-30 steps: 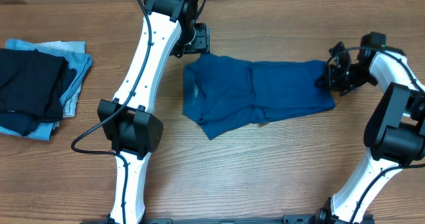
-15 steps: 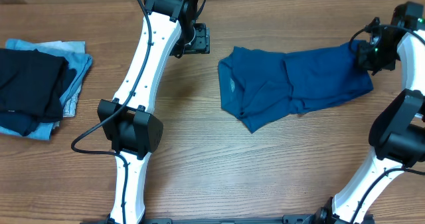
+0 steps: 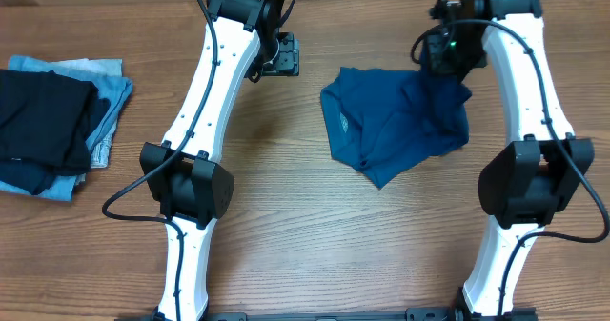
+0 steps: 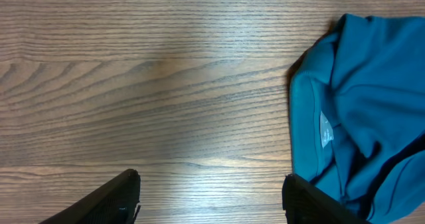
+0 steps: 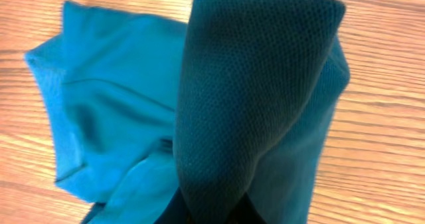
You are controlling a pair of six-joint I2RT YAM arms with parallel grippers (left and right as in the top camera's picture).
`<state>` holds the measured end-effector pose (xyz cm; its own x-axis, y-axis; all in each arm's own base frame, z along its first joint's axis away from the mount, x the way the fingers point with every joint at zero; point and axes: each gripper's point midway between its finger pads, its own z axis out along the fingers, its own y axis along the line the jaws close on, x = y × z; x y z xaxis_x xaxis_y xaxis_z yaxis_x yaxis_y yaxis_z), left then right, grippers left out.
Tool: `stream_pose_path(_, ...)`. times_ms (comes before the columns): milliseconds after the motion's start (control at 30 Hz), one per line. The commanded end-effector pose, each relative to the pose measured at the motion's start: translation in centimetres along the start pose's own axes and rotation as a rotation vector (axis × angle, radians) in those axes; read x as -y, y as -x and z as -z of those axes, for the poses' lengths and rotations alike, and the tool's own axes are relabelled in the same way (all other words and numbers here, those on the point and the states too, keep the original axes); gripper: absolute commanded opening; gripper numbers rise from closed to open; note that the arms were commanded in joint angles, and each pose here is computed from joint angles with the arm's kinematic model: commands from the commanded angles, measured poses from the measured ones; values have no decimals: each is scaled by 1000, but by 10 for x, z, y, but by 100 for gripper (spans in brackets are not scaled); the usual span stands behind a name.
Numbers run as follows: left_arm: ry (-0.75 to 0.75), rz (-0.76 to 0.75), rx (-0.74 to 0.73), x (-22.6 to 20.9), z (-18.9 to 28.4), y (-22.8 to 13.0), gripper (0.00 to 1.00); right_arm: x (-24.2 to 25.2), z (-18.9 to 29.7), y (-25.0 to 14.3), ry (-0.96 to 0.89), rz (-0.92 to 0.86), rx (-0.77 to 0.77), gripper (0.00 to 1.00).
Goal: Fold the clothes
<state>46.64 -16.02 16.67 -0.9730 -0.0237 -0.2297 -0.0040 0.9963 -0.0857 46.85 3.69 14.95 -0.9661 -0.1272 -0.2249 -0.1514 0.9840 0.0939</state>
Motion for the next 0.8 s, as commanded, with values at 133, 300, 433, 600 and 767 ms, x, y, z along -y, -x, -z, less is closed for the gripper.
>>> stream_pose_path(133,37,-31,13,-7,-2,3,73,-65,-8,-1,55,87,-6,4)
stream_pose_path(300,44,-11,6,-18,-2,5,73,-108,-30,-10,76,178,-25,4)
stream_pose_path(433,46,-5,2,-21,-2,5,73,-106,-52,-23,66,182,-66,5)
stream_pose_path(600,43,-4,11,-20,-2,7,73,-118,-62,-27,115,189,-69,5)
stream_pose_path(767,46,-5,2,-21,-2,5,74,-122,-62,-17,119,152,-27,5)
